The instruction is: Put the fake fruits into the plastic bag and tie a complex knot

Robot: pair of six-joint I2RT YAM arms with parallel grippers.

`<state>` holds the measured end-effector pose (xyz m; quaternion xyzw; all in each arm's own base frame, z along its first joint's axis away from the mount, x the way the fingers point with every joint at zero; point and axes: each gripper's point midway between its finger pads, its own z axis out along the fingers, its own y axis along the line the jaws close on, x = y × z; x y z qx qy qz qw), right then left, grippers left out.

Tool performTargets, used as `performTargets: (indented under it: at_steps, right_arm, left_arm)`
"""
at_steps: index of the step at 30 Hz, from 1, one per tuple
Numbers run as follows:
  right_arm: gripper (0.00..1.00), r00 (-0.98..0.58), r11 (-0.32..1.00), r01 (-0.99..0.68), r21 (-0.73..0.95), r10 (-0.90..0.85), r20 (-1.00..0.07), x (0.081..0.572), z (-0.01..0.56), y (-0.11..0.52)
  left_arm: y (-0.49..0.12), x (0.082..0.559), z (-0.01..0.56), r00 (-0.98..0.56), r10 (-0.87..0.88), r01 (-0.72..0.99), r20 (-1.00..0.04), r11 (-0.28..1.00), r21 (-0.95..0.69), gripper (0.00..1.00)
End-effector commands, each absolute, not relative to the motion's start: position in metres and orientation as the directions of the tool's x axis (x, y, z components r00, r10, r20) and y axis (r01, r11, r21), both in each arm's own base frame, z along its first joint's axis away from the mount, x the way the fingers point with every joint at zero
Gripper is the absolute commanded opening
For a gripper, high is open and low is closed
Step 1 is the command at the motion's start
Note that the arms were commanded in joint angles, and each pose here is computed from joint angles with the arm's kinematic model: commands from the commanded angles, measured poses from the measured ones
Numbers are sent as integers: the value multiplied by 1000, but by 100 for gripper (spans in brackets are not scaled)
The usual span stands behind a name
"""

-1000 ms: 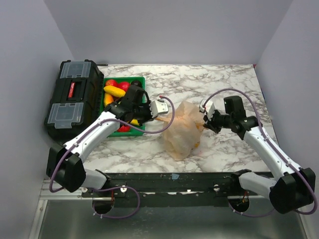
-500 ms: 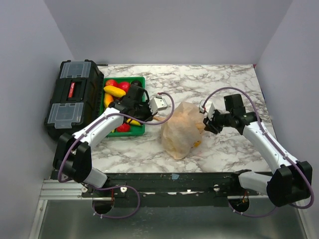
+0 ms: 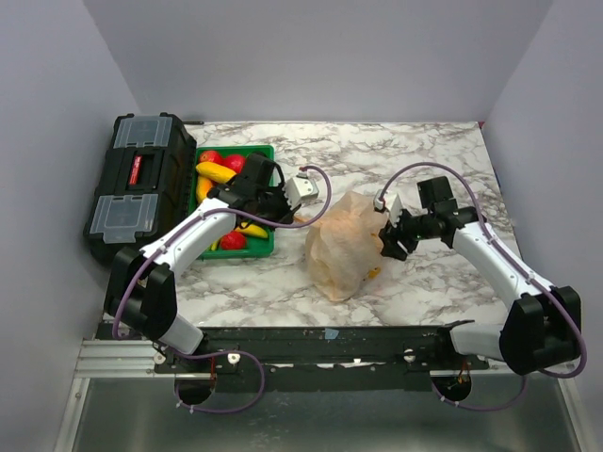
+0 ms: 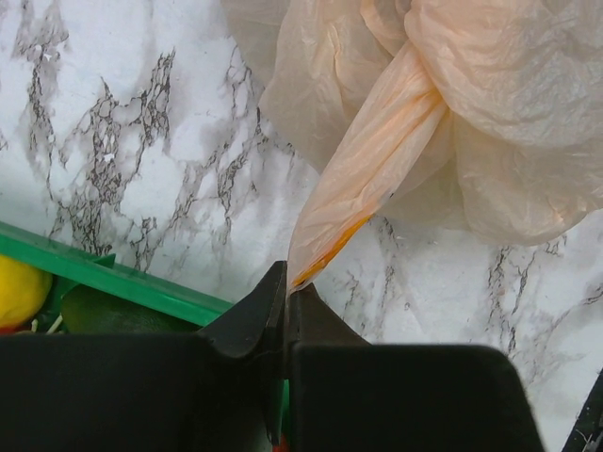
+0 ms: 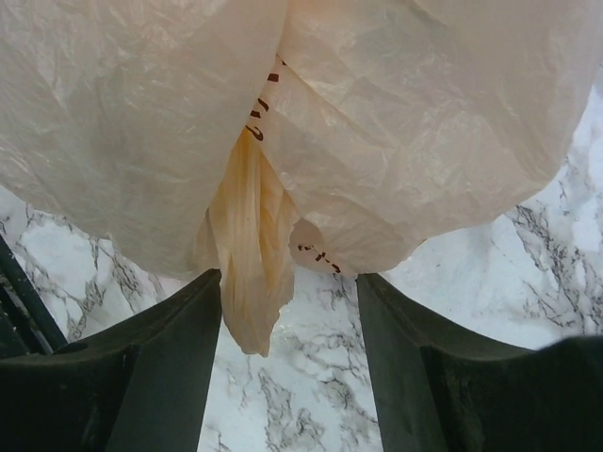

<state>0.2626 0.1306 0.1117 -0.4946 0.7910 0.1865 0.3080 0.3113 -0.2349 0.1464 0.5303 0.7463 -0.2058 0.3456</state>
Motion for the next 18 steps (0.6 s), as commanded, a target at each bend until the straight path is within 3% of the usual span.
performTargets:
  at_steps: [1, 5, 9, 10, 15, 18]
  right_arm:
    - [61, -355, 461, -886, 46, -612, -707, 264, 104, 140]
    - [45, -360, 506, -863, 7, -604, -711, 278, 99, 137]
    - [16, -348, 537, -841, -70, -636, -689, 286, 98, 124]
    - [4, -348, 546, -833, -93, -646, -679, 287, 100, 119]
    - [1, -321, 614, -756, -228, -651, -687, 296, 131, 99]
    - [1, -306, 628, -715, -307, -676, -670, 301, 156, 84]
  left_arm:
    - [-245, 307, 154, -209, 615, 940, -760, 341, 17, 0]
    - [-246, 307, 155, -221, 605, 937, -765, 351, 7, 0]
    - [-243, 313, 156, -259, 577, 914, -774, 406, -3, 0]
    - [-239, 318, 157, -291, 566, 894, -771, 449, -9, 0]
    - [-206, 347, 174, -424, 506, 775, -751, 631, -12, 0]
    - [-185, 362, 203, -418, 442, 719, -794, 695, 8, 0]
